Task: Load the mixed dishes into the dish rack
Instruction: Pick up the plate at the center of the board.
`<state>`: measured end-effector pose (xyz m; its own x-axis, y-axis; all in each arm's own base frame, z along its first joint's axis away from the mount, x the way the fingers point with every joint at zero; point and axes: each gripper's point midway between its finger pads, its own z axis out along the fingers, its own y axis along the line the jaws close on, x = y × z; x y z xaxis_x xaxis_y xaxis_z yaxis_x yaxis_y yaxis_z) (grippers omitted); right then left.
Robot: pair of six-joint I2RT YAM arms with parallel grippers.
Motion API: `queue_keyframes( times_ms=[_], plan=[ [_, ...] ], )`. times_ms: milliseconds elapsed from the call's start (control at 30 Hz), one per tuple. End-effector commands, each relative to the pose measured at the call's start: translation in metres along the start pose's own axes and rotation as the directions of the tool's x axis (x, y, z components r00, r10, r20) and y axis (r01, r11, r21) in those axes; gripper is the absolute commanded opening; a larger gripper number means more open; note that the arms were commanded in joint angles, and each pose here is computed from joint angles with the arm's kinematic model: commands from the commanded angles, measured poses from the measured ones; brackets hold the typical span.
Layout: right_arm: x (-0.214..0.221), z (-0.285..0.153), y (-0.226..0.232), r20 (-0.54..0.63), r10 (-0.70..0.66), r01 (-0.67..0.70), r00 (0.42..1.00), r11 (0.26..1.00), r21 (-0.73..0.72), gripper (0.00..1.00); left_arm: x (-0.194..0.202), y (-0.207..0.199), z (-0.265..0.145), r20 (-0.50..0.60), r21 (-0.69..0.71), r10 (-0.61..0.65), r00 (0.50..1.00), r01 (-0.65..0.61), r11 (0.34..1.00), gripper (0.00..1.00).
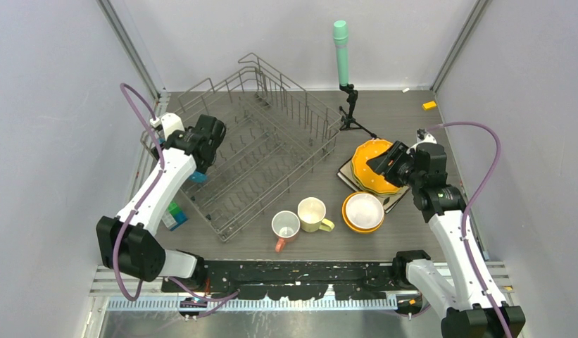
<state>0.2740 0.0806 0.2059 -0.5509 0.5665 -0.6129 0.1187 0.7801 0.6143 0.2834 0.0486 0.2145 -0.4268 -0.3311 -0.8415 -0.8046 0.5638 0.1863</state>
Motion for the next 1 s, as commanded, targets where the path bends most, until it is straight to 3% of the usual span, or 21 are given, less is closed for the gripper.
queue_keyframes(
  times_ms=[0,533,667,800,967],
  plan=[
    [-0.018,-0.012,0.015,0.064,-0.028,0.030,0.998,0.999,-0.035,0.55,-0.015,0.003,-0.002,0.050,0.014,-0.057,0.997,0.056,0.998,0.68],
    [-0.020,-0.017,0.008,0.086,-0.010,0.009,0.996,1.000,0.011,0.55,-0.022,0.006,-0.005,0.056,0.056,-0.067,0.996,0.064,0.996,0.64],
    [-0.023,-0.016,-0.008,0.112,0.017,-0.028,0.994,0.995,0.096,0.55,-0.031,0.012,-0.011,0.074,0.074,-0.079,0.994,0.074,0.995,0.65],
    [-0.024,-0.017,-0.046,0.166,0.071,-0.118,0.983,0.950,0.288,0.57,-0.043,0.015,-0.020,0.091,0.127,-0.105,0.990,0.093,0.988,0.65],
    [-0.027,-0.024,-0.087,0.252,0.098,-0.212,0.963,0.852,0.479,0.59,-0.058,-0.006,-0.042,0.103,0.353,-0.105,0.989,0.062,0.934,0.71]
  ],
)
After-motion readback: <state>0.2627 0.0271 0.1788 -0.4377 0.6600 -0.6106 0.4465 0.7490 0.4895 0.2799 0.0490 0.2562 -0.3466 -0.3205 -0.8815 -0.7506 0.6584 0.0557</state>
